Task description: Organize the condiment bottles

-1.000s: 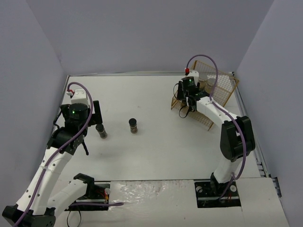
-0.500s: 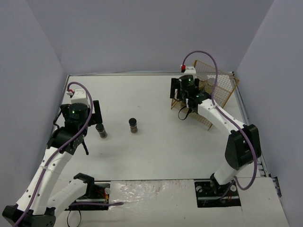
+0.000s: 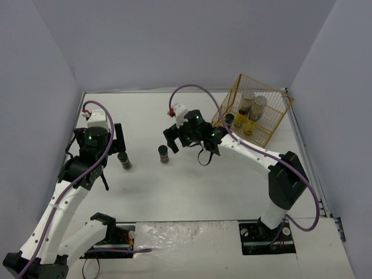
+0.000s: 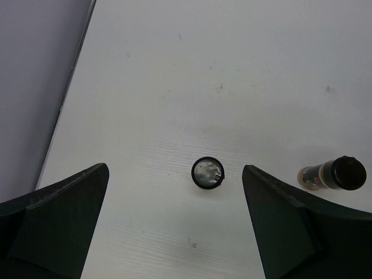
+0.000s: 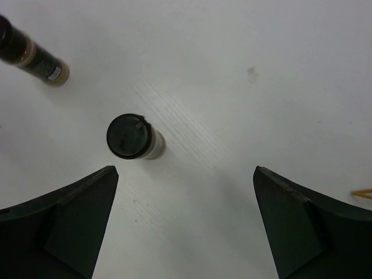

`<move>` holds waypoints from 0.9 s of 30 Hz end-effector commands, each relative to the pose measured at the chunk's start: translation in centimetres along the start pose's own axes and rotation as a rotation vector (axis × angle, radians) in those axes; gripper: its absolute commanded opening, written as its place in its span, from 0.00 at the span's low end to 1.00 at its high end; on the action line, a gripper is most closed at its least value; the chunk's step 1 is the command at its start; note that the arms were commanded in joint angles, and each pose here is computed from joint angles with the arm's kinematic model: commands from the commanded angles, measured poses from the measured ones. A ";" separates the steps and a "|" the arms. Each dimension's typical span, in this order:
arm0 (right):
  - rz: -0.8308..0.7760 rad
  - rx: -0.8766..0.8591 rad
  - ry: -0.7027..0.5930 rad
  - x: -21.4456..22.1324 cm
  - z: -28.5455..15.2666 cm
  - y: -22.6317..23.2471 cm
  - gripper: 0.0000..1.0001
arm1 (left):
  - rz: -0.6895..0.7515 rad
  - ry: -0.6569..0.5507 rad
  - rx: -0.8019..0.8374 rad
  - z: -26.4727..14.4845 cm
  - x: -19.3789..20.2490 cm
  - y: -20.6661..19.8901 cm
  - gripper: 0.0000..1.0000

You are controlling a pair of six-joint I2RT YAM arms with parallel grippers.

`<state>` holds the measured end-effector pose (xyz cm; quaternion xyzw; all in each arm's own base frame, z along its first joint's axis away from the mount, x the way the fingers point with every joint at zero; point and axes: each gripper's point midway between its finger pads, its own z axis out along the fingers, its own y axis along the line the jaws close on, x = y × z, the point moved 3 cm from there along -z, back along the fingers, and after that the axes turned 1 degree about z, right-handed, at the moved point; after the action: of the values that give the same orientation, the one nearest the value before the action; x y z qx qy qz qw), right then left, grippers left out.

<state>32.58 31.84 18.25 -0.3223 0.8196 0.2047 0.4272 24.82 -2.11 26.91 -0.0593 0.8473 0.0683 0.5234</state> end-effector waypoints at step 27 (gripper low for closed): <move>-0.136 -0.061 -0.050 0.9 6.6 5.0 0.35 | -0.033 -0.072 0.003 -0.2 -1.9 0.0 0.97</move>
<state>31.02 38.50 9.78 -0.4135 0.8063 0.1982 0.3735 24.81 -2.11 26.90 -0.0592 0.8473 0.0682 0.5233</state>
